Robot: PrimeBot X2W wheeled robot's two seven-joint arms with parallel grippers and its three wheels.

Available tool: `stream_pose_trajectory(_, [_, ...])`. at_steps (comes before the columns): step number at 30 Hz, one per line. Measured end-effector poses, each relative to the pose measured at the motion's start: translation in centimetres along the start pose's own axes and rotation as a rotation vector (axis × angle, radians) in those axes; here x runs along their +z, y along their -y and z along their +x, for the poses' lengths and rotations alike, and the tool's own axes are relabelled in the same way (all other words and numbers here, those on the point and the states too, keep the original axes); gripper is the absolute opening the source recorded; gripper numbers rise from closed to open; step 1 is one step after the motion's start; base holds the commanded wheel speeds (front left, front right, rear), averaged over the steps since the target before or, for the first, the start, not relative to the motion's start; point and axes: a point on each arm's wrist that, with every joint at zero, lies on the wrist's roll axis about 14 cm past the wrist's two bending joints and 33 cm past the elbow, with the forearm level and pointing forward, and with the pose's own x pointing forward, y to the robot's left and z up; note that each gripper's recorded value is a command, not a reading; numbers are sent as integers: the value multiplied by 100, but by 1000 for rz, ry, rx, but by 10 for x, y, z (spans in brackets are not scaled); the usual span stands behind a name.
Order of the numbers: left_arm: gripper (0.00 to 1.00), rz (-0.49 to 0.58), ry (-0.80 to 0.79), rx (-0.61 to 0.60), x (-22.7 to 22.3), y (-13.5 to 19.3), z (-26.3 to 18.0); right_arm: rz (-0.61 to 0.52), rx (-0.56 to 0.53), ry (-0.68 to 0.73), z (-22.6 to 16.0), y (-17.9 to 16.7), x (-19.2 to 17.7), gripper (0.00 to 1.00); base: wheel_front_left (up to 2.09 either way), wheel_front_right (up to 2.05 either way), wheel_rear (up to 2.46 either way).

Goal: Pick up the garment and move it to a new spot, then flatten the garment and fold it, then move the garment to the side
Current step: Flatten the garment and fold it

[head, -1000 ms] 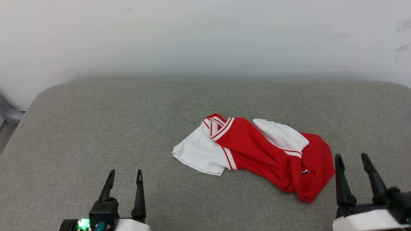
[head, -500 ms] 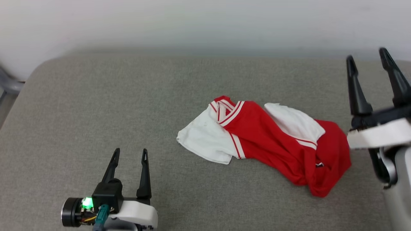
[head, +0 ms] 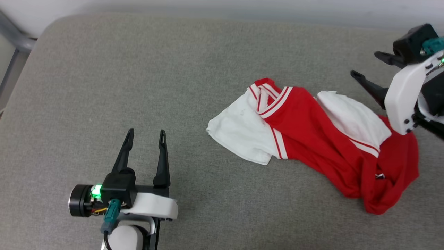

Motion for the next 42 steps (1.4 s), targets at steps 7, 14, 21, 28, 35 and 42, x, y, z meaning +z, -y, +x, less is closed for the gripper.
stream_pose_trajectory(7, [100, -1, -10, 17, -7, -2, 15, -22, 93, -372, 23, 3, -51, 100, 0, 0, 0])
stream_pose_trajectory(14, [100, -16, -42, 51, -20, -5, 21, -53, 156, -549, 53, -7, -100, 100, 0, 0, 0])
stream_pose_trajectory(21, [100, 4, -80, 99, -33, -18, 21, -41, 207, -656, 69, -17, -140, 100, 0, 0, 0])
stream_pose_trajectory(28, [100, 4, -75, 93, -33, -16, 25, -18, 219, -591, 70, -21, -135, 0, 0, 0, 0])
stream_pose_trajectory(35, [100, 0, -38, 79, -18, -13, 23, -7, 160, -360, 64, -6, -88, 0, 0, 0, 0])
stream_pose_trajectory(42, [100, -5, -21, 78, -7, -15, 6, 0, 70, -215, 20, 23, -57, 0, 0, 0, 0])
